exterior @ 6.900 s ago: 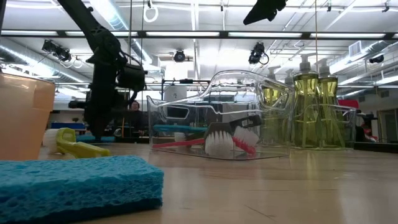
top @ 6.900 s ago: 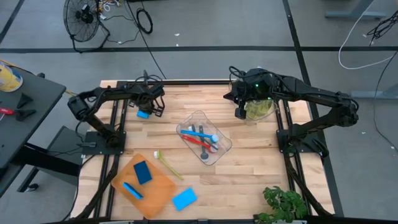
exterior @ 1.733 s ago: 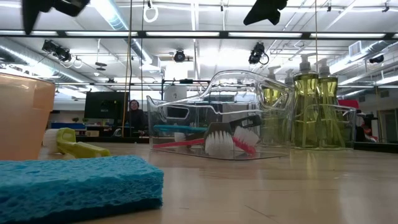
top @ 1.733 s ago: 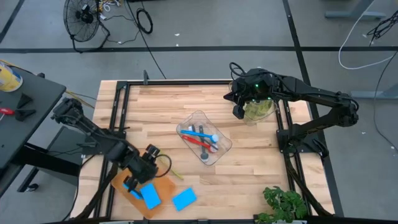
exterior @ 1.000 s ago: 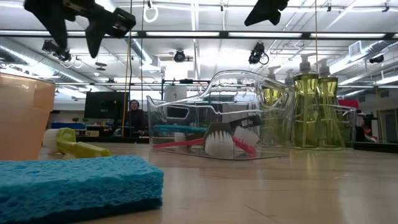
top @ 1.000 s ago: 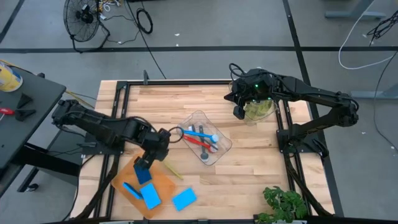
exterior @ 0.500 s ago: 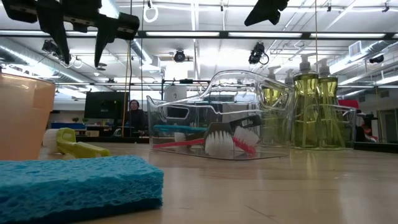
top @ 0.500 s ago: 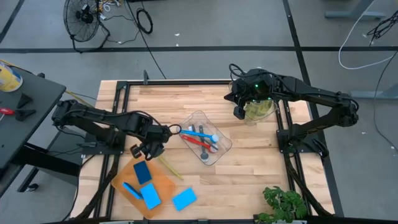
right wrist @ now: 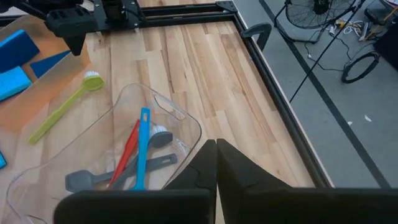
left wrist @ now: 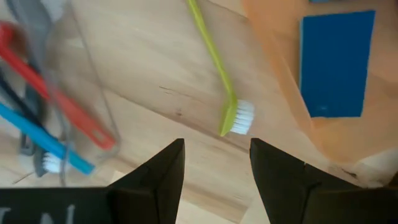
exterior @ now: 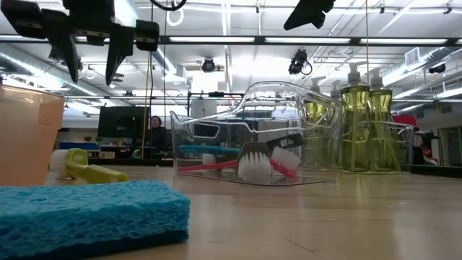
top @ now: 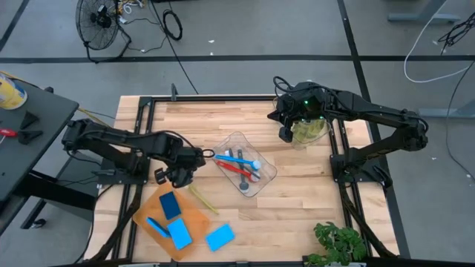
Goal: Pick & Place Kitchen Sink Supplies
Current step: Put the green dish brush into the bottom transparent bin
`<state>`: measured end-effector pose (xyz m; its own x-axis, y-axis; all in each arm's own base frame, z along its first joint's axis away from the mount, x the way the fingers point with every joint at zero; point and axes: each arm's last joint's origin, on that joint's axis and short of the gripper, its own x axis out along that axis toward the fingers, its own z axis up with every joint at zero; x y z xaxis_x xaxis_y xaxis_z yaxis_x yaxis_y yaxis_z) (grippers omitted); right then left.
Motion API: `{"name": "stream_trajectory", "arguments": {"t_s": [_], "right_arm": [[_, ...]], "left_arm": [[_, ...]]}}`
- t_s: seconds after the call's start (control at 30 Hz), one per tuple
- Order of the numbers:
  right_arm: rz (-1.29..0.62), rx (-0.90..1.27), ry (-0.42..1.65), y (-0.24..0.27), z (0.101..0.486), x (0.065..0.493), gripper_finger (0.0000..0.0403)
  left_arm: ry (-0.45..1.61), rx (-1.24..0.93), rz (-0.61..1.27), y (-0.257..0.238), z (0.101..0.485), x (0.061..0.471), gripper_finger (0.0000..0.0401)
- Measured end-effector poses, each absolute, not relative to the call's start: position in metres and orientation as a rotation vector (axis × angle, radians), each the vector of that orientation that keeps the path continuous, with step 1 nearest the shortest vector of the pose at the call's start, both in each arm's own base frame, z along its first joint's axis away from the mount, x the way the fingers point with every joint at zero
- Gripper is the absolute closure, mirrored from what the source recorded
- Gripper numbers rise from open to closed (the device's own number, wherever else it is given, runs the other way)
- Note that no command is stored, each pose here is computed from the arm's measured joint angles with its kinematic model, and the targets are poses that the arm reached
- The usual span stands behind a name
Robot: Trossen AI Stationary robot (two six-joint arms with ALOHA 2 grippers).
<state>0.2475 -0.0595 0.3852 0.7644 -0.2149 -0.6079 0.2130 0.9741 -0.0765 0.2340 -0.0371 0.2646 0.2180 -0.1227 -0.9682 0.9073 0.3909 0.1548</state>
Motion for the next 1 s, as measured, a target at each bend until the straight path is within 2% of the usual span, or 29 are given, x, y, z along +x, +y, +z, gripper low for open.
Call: {"name": "stream_trajectory", "arguments": {"t_s": [0.3,0.53,0.67,0.87,1.0], "right_arm": [[-0.226,-0.022,0.663,-0.059,0.385,0.247,0.0396],[-0.226,-0.022,0.663,-0.059,0.385,0.247,0.0396],[-0.226,-0.022,0.663,-0.059,0.385,0.247,0.0396],[-0.226,-0.022,0.664,-0.059,0.385,0.247,0.0396],[-0.226,-0.022,0.665,-0.059,0.385,0.247,0.0396]], "left_arm": [[1.117,0.957,-0.940,-0.037,0.247,0.230,0.0215],[1.103,0.960,-0.932,-0.037,0.240,0.230,0.0215],[1.017,0.971,-0.874,-0.038,0.243,0.240,0.0215],[0.884,0.800,-0.657,-0.041,0.252,0.258,0.0215],[0.809,0.665,-0.661,-0.045,0.256,0.264,0.0215]]}}
